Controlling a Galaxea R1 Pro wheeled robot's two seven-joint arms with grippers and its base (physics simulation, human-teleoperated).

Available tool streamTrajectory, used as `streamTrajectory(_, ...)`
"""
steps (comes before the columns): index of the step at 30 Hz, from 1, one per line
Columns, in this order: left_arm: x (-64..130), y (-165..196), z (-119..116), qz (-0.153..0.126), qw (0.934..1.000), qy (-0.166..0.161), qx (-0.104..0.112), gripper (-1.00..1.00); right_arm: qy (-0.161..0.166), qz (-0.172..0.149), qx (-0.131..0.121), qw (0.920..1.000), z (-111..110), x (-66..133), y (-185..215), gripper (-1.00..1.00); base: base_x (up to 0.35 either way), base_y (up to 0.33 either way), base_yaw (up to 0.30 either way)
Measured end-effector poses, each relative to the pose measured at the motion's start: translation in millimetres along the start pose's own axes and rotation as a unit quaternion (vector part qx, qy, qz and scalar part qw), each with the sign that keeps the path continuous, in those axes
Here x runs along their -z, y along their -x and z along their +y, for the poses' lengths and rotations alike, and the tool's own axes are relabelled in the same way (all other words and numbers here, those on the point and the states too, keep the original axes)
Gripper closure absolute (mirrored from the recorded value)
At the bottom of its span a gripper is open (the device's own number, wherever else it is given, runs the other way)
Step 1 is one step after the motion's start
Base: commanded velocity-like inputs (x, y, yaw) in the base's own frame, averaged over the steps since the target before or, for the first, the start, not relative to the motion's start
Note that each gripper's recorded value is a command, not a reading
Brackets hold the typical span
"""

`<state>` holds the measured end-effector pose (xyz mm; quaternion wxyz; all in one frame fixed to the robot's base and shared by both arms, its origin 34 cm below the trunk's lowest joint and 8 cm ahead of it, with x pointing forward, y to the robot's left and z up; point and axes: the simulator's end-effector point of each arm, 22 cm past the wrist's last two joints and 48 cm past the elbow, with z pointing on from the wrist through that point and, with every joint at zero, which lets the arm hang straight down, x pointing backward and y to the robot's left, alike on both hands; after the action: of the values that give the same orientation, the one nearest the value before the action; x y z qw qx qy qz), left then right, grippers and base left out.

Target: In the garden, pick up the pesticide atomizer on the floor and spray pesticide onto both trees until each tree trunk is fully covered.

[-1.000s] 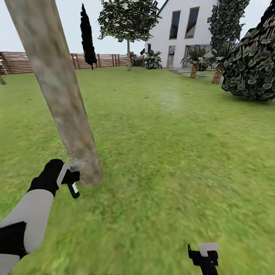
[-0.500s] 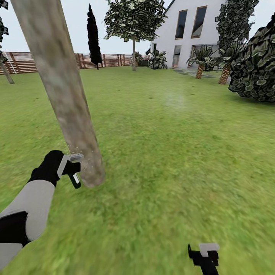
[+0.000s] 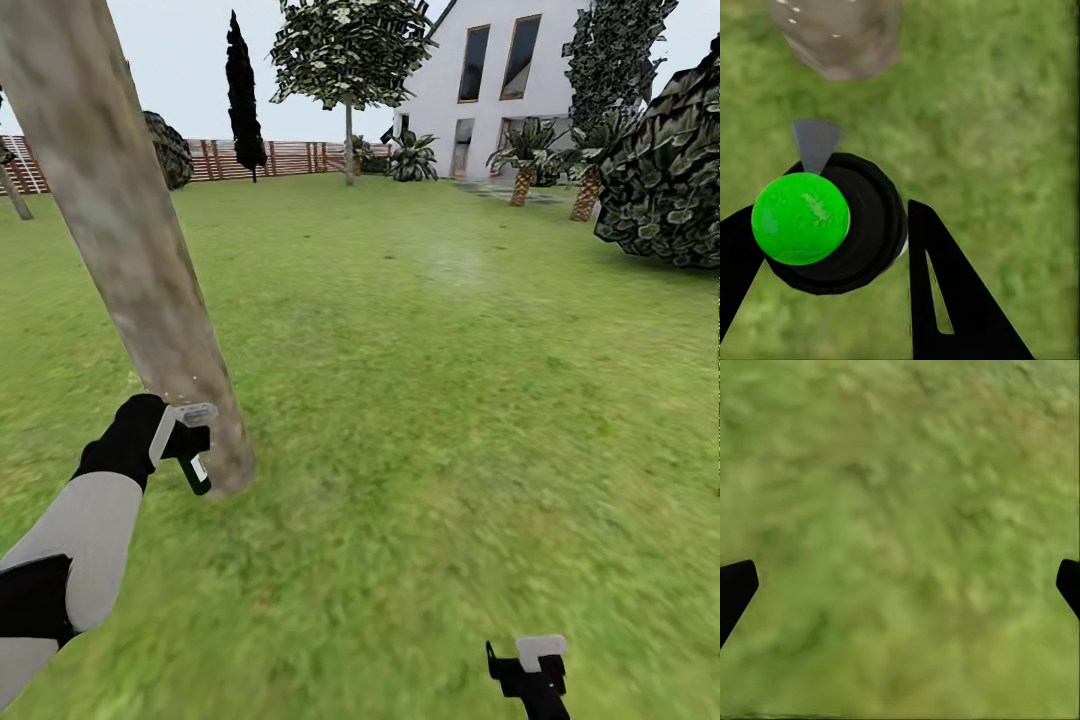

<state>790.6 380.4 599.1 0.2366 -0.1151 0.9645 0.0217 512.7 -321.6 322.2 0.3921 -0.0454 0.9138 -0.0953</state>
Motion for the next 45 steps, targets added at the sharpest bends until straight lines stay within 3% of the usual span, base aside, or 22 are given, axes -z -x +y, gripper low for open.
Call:
streamTrajectory(2,0.2,0,1,0.000,1.0000,0.001,0.000,1.00,0.036,-0.001,0.005,0.9993,14,0.3,0,-1.00,0.000,-0.276,0.000)
streamTrajectory(5,-0.2,0,1,0.000,1.0000,0.000,0.001,1.00,0.046,-0.001,0.006,0.9989,19,0.6,0,-1.00,0.000,-0.276,0.144)
streamTrajectory(15,-7.0,-13,23,0.011,0.9998,0.018,0.002,1.00,0.047,-0.001,0.005,0.9989,19,0.7,0,-1.00,0.053,-0.276,0.244)
streamTrajectory(19,-16.2,-33,19,0.026,0.9990,0.027,-0.025,1.00,0.047,-0.001,0.005,0.9989,19,0.8,1,-1.00,0.120,-0.271,0.022)
streamTrajectory(26,-25.8,-59,50,0.045,0.9976,0.048,-0.021,1.00,0.047,-0.001,0.005,0.9989,20,0.9,1,-1.00,0.177,-0.241,0.083)
streamTrajectory(34,-34.0,-77,42,0.056,0.9974,0.039,-0.021,1.00,0.048,-0.002,0.005,0.9988,21,1.0,1,-1.00,0.181,-0.237,0.254)
streamTrajectory(45,-34.2,-77,40,0.054,0.9976,0.038,-0.020,1.00,0.045,-0.001,0.006,0.9990,17,0.9,0,-1.00,0.208,-0.210,0.010)
